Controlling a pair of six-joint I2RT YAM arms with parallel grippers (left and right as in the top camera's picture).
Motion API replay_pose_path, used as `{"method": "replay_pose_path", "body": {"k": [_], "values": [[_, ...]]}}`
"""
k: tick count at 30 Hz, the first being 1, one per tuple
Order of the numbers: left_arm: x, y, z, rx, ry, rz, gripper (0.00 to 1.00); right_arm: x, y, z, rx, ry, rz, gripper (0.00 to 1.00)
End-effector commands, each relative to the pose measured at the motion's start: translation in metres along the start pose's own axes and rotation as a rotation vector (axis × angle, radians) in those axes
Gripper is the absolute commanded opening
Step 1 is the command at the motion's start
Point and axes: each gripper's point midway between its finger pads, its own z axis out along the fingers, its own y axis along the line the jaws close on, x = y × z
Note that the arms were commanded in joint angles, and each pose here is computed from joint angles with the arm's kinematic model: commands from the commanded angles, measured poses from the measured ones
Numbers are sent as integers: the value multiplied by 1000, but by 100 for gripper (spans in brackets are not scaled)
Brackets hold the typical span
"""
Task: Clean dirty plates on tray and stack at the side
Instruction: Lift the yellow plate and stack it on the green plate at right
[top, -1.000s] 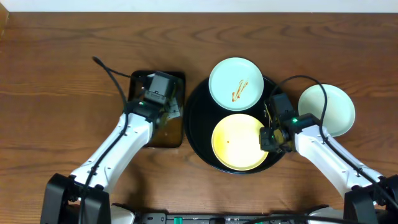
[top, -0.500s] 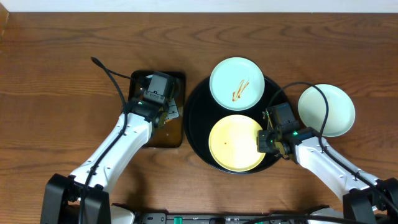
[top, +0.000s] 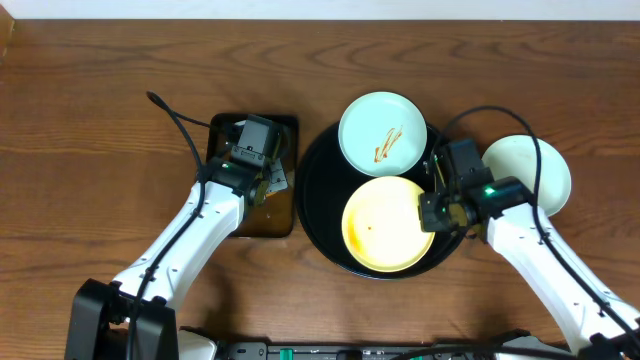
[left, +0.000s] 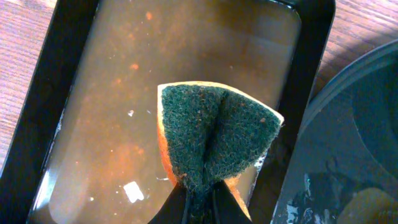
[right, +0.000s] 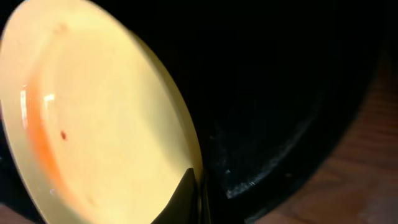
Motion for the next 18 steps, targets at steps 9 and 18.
{"method": "replay_pose_path", "body": {"k": [9,18], "values": [[3,4,3,-17,8,-4,8,13,-3,16,11,44,69,1],[3,4,3,-17,8,-4,7,38,23,72,-138,203,55,1]]}}
